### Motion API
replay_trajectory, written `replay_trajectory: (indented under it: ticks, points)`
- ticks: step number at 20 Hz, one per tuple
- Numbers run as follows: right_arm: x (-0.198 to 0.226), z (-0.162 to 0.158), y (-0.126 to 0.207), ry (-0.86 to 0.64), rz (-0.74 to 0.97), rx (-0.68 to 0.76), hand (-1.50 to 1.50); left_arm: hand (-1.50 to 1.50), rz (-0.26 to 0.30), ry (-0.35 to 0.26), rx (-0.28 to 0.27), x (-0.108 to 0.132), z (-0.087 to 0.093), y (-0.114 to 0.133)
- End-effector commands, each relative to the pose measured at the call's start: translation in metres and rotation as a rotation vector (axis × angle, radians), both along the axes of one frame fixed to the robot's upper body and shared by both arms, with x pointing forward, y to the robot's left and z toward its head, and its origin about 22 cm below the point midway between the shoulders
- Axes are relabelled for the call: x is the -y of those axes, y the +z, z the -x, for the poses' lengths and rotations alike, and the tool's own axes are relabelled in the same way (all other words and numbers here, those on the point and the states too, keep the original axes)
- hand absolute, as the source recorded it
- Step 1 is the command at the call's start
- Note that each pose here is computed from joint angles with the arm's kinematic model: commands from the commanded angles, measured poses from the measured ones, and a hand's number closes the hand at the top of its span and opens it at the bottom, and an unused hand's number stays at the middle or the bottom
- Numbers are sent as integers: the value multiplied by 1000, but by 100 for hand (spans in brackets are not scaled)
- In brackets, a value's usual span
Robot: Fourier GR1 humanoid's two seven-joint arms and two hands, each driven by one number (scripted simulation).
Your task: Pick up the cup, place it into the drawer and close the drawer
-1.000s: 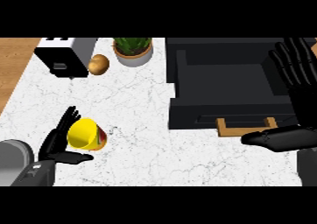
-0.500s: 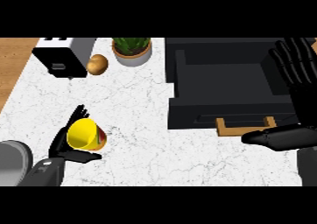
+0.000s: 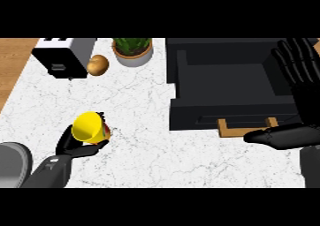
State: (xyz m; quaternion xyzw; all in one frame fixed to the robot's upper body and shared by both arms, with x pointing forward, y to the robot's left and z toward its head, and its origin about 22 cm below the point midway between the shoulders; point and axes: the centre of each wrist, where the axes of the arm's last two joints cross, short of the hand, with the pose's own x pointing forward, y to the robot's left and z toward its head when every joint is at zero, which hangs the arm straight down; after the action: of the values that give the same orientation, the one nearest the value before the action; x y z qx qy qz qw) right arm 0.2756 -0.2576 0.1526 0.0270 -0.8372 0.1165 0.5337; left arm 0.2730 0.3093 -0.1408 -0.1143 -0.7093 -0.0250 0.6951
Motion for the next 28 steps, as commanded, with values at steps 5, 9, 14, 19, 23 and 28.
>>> replay_trajectory:
  ticks: [5, 9, 14, 19, 23, 28]
  points:
    - [9, 0, 0, -1, 9, -3, -150, 150, -135, 129, 318, 3, -11, 10]
    - [-3, -1, 8, -15, -2, -6, -150, 150, -60, 249, 365, 28, -8, 1]
    - [8, 6, -1, -12, -2, 5, -150, 150, -32, 479, 429, 31, -27, 14]
    - [10, 9, -12, -20, 16, -1, -150, 150, 85, 276, 531, 42, -56, 41]
    - [11, 3, -1, -21, 6, -7, -150, 150, 72, 168, 522, 69, -99, 87]
    - [14, 8, -5, -60, -2, -8, -150, 150, 82, 94, 594, 117, -127, 139]
